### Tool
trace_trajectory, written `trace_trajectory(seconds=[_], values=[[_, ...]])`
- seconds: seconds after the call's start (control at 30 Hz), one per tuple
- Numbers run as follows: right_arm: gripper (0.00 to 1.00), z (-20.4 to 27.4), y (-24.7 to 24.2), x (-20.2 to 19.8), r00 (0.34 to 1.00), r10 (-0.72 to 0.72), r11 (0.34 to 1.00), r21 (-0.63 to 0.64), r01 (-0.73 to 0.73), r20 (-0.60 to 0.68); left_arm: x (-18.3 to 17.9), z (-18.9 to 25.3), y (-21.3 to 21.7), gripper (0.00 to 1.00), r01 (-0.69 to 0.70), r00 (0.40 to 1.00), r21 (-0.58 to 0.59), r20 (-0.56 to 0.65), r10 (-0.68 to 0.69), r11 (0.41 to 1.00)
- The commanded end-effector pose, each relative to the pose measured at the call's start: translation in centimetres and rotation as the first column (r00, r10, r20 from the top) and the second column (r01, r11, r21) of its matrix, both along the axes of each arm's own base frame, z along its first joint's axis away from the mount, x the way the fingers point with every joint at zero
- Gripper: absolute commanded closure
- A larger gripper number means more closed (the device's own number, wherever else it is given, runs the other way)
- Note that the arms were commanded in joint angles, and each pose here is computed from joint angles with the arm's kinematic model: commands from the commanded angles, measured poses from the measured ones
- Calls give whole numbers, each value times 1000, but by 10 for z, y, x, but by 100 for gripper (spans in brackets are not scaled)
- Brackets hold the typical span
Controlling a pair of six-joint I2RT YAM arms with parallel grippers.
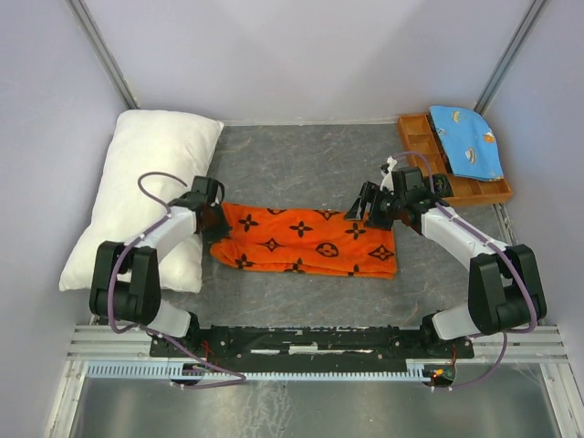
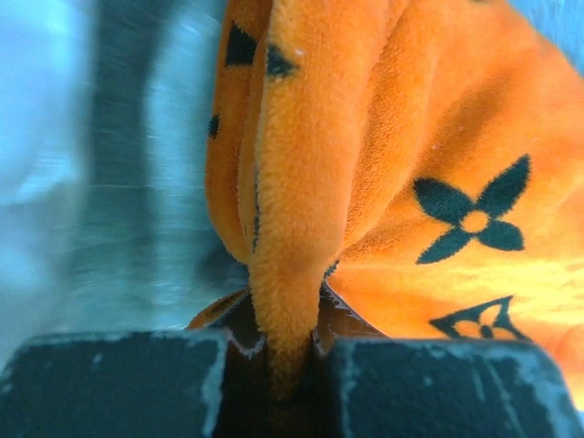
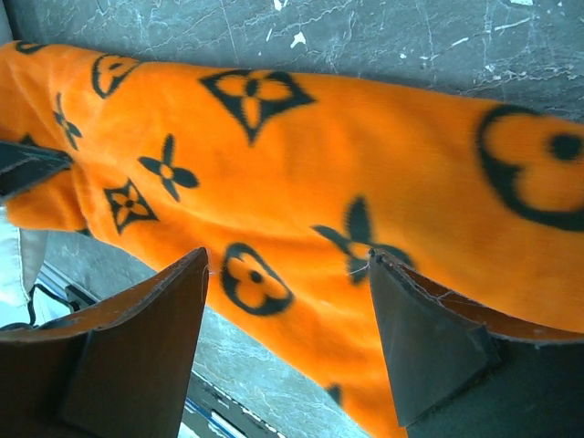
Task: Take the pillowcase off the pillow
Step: Fold the pillowcase at the center of the board.
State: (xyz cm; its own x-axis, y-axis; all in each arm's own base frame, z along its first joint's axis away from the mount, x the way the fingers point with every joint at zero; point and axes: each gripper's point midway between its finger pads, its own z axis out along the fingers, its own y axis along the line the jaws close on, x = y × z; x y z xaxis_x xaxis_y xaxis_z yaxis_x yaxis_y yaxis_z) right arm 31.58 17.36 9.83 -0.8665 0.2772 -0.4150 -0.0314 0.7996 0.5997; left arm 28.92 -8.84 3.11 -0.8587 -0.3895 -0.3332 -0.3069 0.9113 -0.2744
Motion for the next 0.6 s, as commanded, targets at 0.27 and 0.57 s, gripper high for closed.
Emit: trace_trajectory(seconds=[0.27,0.57], values=[[23,-14,-48,5,976,-214,949,-245,198,-41,27,169,56,97,-23,977,424,201,-69,905],[22,-22,-57,0,959,-272,933,-266,244,-74,25,183,-39,97,153,950,579,137,-280,801]])
